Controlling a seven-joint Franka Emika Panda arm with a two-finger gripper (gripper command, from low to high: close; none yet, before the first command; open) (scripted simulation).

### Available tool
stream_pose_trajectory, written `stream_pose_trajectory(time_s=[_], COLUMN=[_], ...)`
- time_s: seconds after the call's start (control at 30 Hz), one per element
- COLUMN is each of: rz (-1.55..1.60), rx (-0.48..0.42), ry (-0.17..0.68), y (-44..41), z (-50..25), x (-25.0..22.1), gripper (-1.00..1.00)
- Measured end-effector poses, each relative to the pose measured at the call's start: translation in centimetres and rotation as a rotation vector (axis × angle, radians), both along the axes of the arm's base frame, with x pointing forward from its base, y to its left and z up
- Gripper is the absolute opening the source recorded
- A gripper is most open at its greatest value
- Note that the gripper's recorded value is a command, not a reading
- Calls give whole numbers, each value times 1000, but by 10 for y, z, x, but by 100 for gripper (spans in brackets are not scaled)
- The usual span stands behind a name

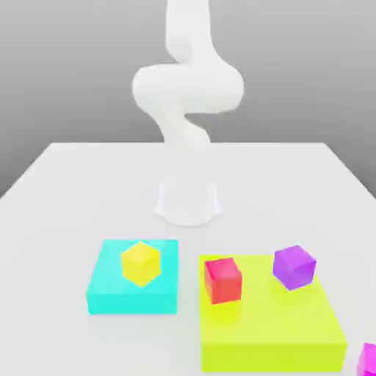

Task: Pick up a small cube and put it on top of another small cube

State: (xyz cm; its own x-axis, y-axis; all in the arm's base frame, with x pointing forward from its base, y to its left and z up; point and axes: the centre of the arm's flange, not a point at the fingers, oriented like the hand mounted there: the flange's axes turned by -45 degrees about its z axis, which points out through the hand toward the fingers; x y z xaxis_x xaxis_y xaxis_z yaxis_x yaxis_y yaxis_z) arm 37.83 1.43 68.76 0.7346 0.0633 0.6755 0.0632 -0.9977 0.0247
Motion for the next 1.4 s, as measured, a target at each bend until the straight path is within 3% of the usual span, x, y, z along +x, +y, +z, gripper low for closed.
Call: stream_pose_trajectory(time_s=[0.27,0.53,0.8,1.03,1.17,1.2,1.4], rz=[250,512,787,1029,1065,1066,1067], rx=[-118,-230,-339,-426,-438,-439,-438], ry=[178,341,495,626,645,645,647], y=[61,135,213,268,276,276,276], z=[-93,-208,-342,-469,-535,-546,-552], x=[88,142,156,135,131,130,130], gripper=[0,0,0,0,0,-100,-100])
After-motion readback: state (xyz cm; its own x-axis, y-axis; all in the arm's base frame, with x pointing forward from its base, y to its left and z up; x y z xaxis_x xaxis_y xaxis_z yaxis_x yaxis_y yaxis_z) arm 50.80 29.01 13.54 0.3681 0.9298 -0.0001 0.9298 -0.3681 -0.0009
